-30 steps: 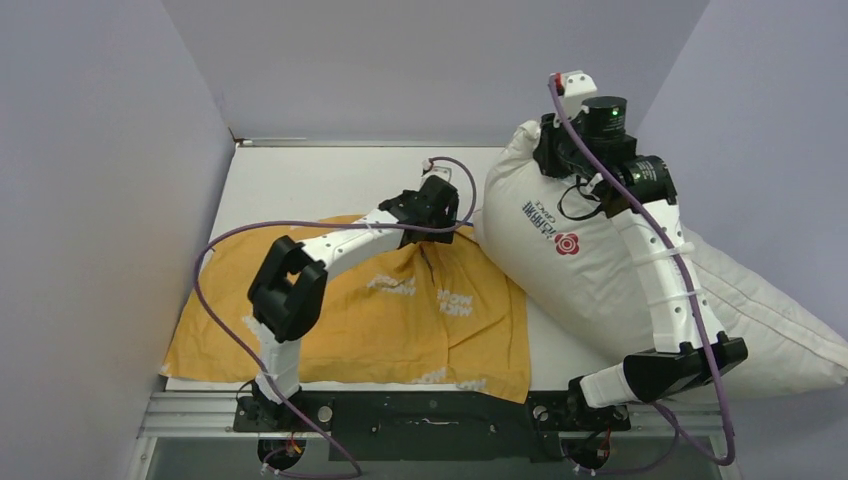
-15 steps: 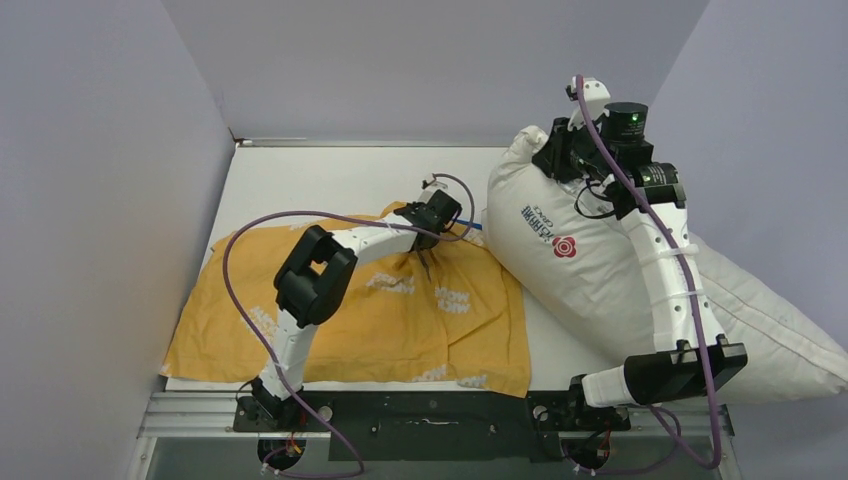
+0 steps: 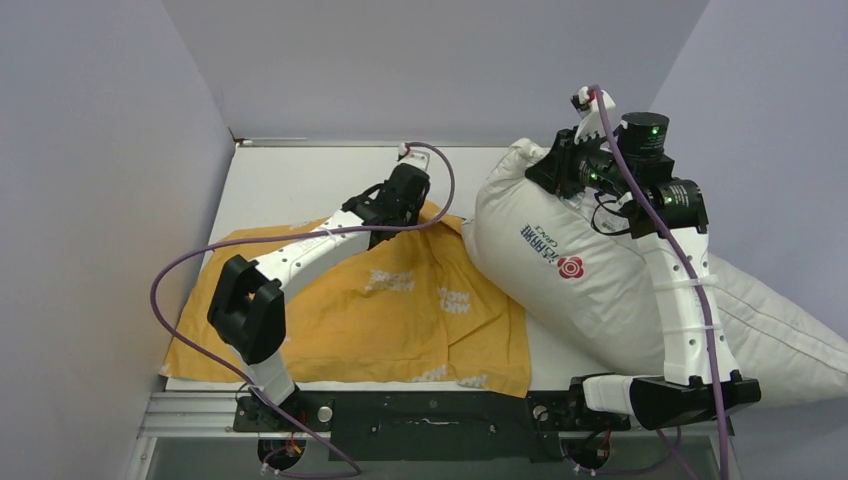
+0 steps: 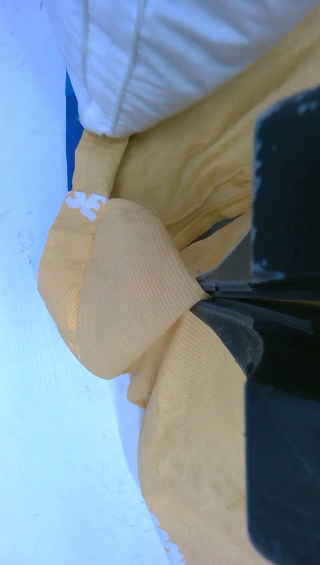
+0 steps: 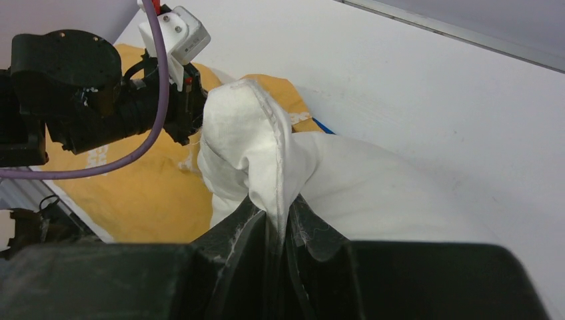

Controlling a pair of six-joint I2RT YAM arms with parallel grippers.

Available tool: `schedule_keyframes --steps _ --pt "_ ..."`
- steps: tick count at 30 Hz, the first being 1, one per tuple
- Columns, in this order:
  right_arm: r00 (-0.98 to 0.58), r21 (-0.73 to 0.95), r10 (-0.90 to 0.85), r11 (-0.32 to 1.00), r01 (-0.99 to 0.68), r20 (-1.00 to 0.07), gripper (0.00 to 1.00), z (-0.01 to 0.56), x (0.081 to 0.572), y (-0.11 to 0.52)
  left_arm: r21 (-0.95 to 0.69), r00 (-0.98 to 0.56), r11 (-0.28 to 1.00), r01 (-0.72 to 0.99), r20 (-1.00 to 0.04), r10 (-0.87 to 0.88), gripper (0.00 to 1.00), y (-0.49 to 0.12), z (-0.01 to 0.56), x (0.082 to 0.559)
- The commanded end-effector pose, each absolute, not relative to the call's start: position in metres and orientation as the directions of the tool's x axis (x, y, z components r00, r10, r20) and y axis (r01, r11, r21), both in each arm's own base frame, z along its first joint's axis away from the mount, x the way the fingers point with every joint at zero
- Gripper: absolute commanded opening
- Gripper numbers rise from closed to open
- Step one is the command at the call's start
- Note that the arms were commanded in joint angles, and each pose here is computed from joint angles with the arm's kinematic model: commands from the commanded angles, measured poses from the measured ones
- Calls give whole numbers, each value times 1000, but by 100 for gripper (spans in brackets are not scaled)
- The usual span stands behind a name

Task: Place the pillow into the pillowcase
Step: Stuff the pillow into the pillowcase.

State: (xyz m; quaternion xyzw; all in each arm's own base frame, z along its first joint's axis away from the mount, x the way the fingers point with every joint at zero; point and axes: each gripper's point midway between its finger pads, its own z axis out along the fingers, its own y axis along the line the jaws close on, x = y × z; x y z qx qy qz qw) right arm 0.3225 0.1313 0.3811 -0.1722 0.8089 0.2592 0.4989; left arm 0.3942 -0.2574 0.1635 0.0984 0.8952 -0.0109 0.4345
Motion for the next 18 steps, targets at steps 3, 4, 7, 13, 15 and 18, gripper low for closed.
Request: schedule_keyframes --steps 3,4,7,13,15,18 --pt "-311 248 29 675 -694 -950 5 431 305 157 -128 -600 959 255 -799 53 0 -259 202 383" --pt "-314 260 38 660 -705 -949 5 432 305 160 -137 -598 958 253 -800 44 0 -256 206 381" --pt "-319 300 76 595 -746 -945 5 436 301 171 -160 -599 954 253 -800 25 0 -248 213 376" --pt "-345 355 111 478 -804 -932 5 444 290 186 -200 -595 946 255 -803 -10 0 -233 220 368" --pt "-340 359 124 451 -817 -932 5 451 283 188 -200 -596 950 238 -802 -20 0 -225 220 369" --pt "-324 349 133 444 -825 -937 5 462 276 188 -198 -596 958 207 -802 -37 0 -213 220 373"
